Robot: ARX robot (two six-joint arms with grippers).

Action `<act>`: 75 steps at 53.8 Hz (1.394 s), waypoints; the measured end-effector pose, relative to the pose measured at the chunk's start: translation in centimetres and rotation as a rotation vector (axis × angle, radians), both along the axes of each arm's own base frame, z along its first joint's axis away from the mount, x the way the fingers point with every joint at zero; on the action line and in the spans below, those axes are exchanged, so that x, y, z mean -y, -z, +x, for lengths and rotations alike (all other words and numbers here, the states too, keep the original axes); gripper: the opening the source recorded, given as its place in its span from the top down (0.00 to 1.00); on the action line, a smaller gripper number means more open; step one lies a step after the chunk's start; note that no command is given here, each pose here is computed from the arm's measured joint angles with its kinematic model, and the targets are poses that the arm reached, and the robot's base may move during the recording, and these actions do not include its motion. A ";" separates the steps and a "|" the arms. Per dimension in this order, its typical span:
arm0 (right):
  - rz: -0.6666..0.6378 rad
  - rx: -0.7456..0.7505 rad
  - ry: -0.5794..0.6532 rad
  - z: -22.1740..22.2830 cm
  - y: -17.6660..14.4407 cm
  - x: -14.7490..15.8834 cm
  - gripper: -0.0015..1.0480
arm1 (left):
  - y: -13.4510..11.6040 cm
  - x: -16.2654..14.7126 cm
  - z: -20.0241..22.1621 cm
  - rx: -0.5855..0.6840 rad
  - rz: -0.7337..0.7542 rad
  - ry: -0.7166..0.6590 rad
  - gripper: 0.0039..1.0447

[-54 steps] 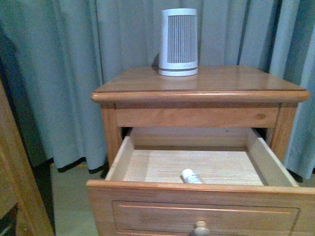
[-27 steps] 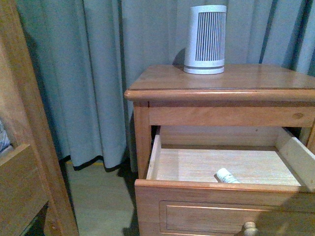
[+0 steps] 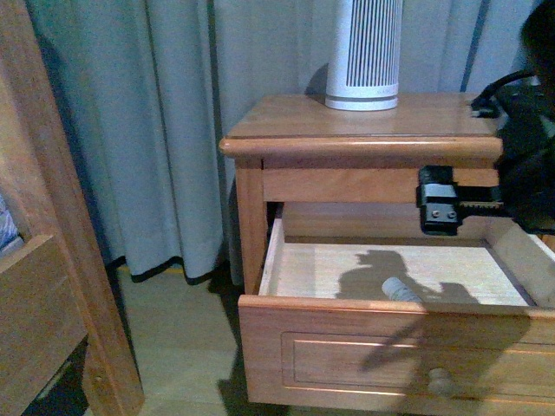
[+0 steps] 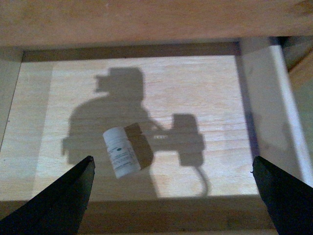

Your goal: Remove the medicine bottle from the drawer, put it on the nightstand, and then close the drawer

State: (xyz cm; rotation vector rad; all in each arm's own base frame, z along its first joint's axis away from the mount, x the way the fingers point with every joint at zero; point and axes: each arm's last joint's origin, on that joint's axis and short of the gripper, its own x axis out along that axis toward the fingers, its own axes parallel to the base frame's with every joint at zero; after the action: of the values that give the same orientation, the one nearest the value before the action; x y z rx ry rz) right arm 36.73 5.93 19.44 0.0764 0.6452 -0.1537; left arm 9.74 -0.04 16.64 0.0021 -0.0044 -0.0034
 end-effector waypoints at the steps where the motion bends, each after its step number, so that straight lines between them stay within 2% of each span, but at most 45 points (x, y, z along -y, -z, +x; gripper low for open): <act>1: 0.000 -0.009 -0.002 0.5 0.3 -0.2 0.07 | 0.0 0.0 0.0 0.000 0.000 0.000 0.06; 13: 0.007 -0.065 -0.039 4.2 3.0 -2.2 0.07 | 0.0 0.0 0.0 0.000 0.000 0.000 0.06; 37: -0.010 -0.154 -0.098 6.3 8.7 -4.0 0.07 | 0.0 0.0 0.0 0.000 0.000 0.000 0.06; 62: -0.014 -0.172 -0.132 7.7 11.0 -4.1 0.07 | 0.0 0.0 0.0 0.000 0.000 0.000 0.06; 75: -0.008 -0.186 -0.128 7.9 11.3 -3.6 0.39 | 0.0 0.0 0.0 0.000 0.000 0.000 0.06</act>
State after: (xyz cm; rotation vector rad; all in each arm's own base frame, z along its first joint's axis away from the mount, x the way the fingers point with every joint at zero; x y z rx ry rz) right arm 44.61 9.55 8.18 0.0132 0.8329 -0.0401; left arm 9.74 -0.04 16.64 0.0021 -0.0044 -0.0030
